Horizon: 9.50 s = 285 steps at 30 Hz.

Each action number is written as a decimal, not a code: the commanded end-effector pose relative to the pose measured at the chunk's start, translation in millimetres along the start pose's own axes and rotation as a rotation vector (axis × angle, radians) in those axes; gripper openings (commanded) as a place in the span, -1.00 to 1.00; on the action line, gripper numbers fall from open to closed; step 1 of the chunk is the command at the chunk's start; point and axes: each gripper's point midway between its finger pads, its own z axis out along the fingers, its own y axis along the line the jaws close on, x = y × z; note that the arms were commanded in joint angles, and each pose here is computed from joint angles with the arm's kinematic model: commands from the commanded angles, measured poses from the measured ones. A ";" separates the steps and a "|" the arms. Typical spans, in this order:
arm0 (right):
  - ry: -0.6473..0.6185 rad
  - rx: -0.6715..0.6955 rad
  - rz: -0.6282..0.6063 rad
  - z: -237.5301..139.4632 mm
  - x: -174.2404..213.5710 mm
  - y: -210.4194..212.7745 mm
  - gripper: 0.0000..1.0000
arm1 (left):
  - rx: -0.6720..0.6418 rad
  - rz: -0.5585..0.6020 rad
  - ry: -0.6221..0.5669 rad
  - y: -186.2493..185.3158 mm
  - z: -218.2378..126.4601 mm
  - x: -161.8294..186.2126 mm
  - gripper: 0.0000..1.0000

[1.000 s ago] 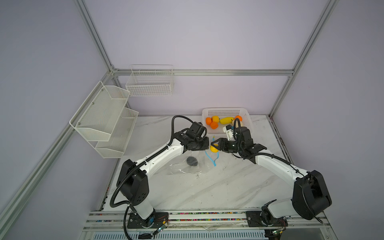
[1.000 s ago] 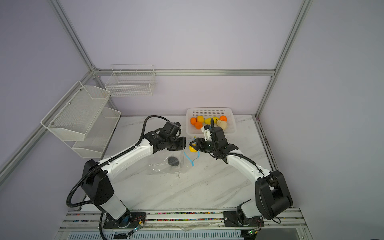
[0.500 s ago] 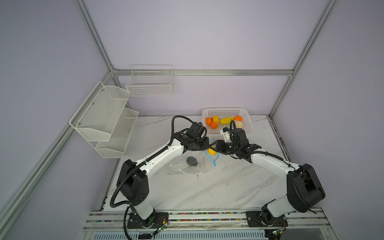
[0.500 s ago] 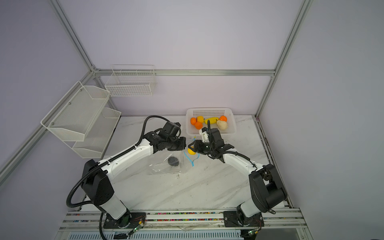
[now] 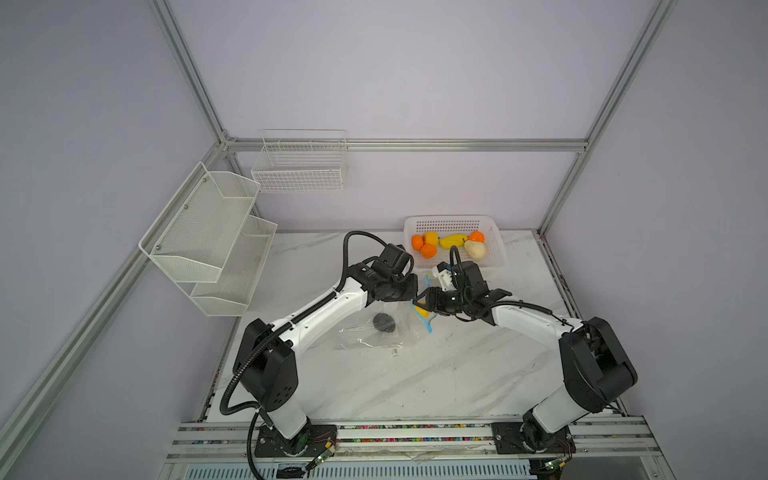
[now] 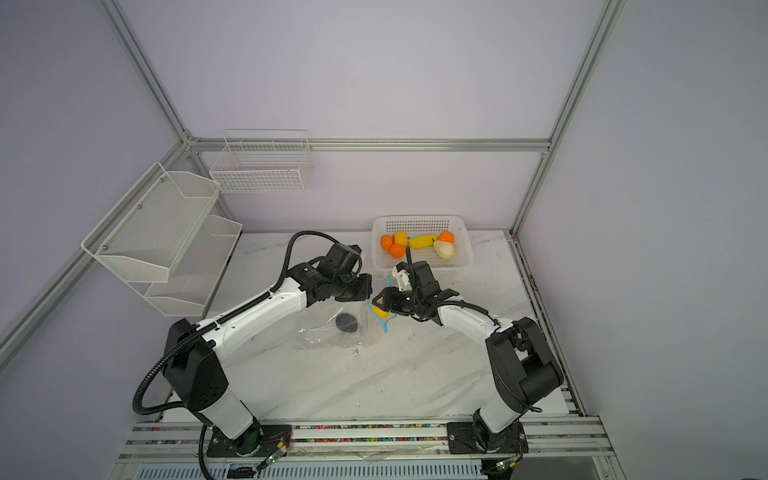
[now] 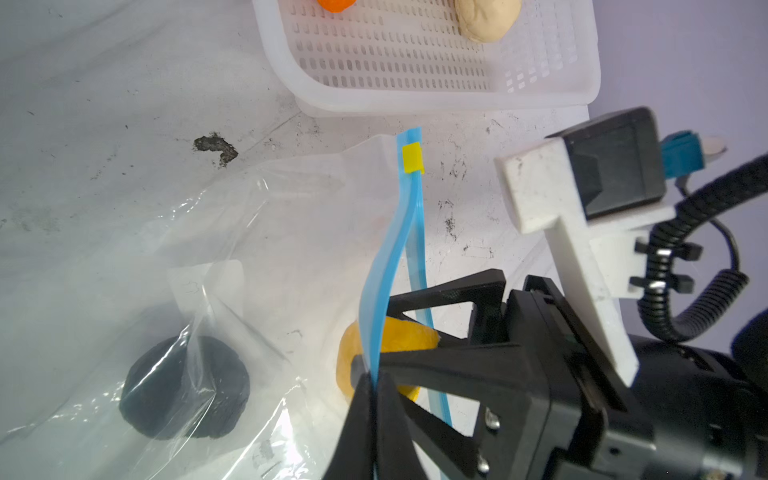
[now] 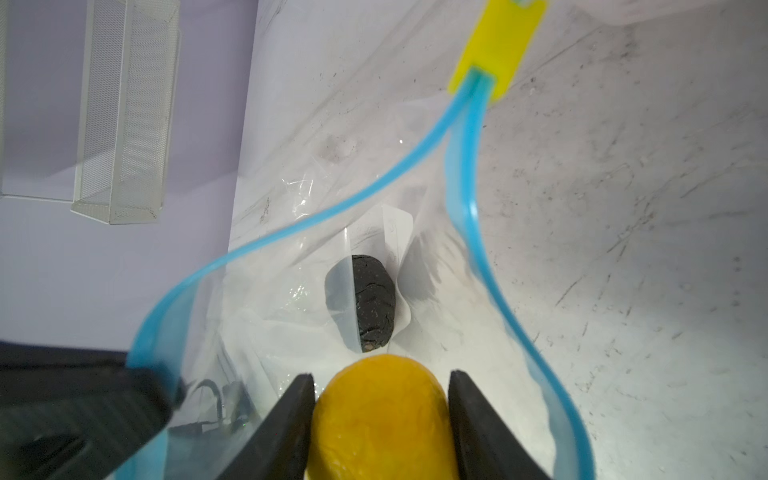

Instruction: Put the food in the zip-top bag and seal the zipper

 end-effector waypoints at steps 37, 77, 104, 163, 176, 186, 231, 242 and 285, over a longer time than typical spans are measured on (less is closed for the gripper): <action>-0.108 0.064 -0.127 -48.1 -33.2 41.6 0.28 | 0.049 0.020 -0.111 -16.4 -39.2 -22.7 -1.00; -0.074 -0.004 0.034 -33.9 -0.8 8.8 -0.68 | 0.058 0.032 -0.156 -20.9 -64.9 -30.8 -1.00; -0.075 -0.046 -0.045 -24.1 -10.9 38.2 -0.56 | 0.044 0.043 -0.182 -19.7 -93.1 -30.6 -1.00; -0.449 0.838 -0.233 -108.6 -276.4 -205.6 0.14 | 0.082 0.053 -0.068 -25.7 -26.7 -20.5 -1.00; -0.381 0.810 -0.204 -79.4 -275.4 -238.1 0.49 | 0.086 0.052 -0.051 -28.6 -22.5 -21.2 -1.00; -0.338 0.794 -0.164 -59.7 -270.0 -254.8 0.57 | 0.082 0.052 -0.049 -27.5 -22.2 -20.2 -1.00; -0.322 0.722 -0.136 -35.0 -263.5 -263.5 0.44 | 0.079 0.054 -0.040 -26.8 -19.0 -19.0 -1.00; -0.363 0.684 -0.146 -49.6 -272.8 -238.9 0.27 | 0.085 0.051 -0.039 -27.9 -20.2 -18.7 -1.00; -0.345 0.197 -0.024 -101.4 -129.1 -23.6 0.16 | 0.123 0.055 -0.047 -38.6 -19.3 -25.7 -1.00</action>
